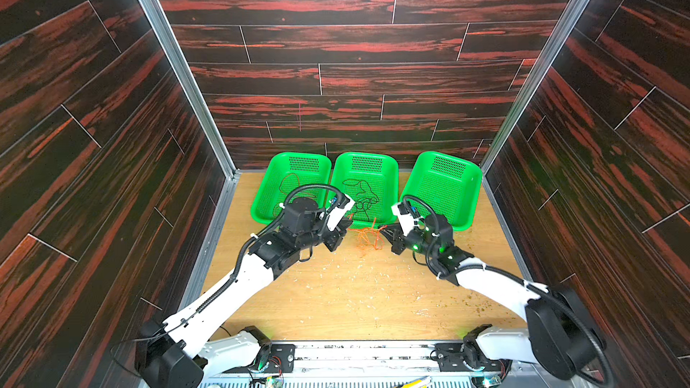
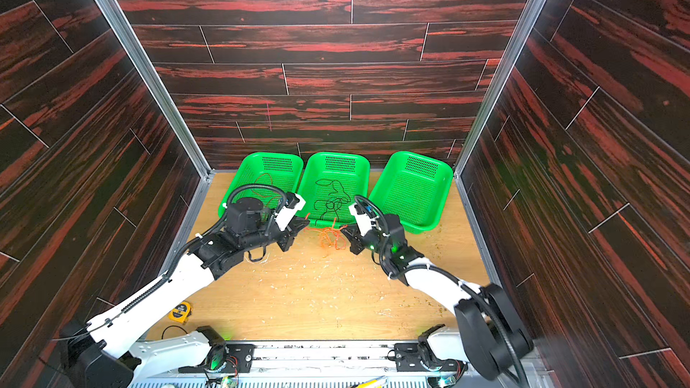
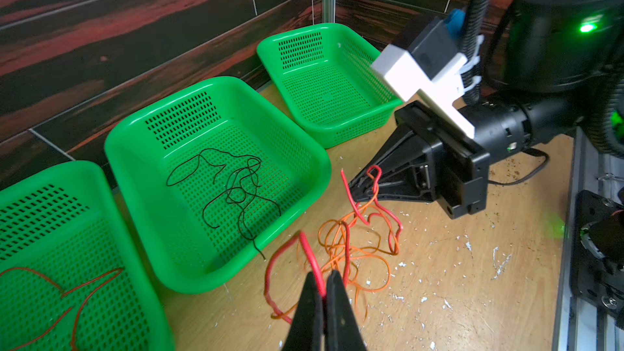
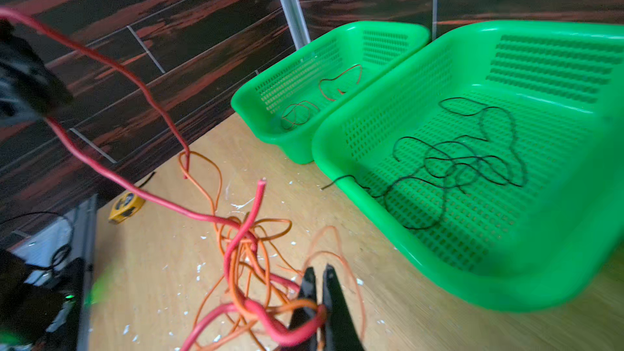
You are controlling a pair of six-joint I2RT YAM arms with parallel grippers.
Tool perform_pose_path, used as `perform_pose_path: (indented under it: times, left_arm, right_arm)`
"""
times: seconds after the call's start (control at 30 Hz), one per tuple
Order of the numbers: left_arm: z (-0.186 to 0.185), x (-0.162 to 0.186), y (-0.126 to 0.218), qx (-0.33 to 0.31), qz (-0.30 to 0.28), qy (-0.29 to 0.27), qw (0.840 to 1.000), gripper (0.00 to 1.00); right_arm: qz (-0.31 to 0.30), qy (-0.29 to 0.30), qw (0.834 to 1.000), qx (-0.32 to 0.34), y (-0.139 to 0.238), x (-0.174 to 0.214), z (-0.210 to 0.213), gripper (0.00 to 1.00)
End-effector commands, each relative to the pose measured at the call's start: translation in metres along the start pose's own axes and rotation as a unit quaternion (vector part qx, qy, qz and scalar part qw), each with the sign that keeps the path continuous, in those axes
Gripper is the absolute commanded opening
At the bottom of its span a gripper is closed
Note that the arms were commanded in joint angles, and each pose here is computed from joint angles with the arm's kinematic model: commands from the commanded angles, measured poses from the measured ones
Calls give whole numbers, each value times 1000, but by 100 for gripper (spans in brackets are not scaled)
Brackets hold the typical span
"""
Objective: Untangle the cables
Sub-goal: 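Lift the red wire with the left gripper while the right gripper holds the tangle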
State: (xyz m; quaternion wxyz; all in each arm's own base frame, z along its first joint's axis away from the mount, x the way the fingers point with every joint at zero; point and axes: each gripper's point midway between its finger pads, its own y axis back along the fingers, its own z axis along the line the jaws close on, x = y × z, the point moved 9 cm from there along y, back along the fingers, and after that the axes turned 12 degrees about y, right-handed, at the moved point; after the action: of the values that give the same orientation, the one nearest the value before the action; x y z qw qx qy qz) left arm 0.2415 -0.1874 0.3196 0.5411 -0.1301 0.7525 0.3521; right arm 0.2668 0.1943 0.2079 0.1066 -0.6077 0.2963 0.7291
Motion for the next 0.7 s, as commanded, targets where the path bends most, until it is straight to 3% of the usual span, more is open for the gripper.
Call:
perform_pose_path:
  times: [0.0, 0.1, 0.17, 0.33, 0.57, 0.67]
  left_arm:
    - [-4, -45, 41, -1, -123, -19, 992, 0]
    - [-3, -39, 28, 21, -132, -1, 991, 0]
    - [-2, -37, 24, 23, -132, 4, 991, 0]
    - [1, -35, 21, 11, -131, 5, 991, 0]
    - [-1, -37, 13, 29, -128, 5, 991, 0]
    - [-3, -38, 13, 37, -132, 6, 990, 0]
  right_arm:
    - [190, -74, 977, 69, 9, 87, -17, 4]
    - [194, -80, 976, 56, 8, 86, -15, 11]
    - [183, -69, 979, 57, 11, 78, -15, 23]
    - [109, -16, 993, 44, 27, 45, -6, 41]
    - [51, 28, 998, -1, 30, 15, 10, 47]
    - [11, 60, 997, -52, 30, 11, 23, 50]
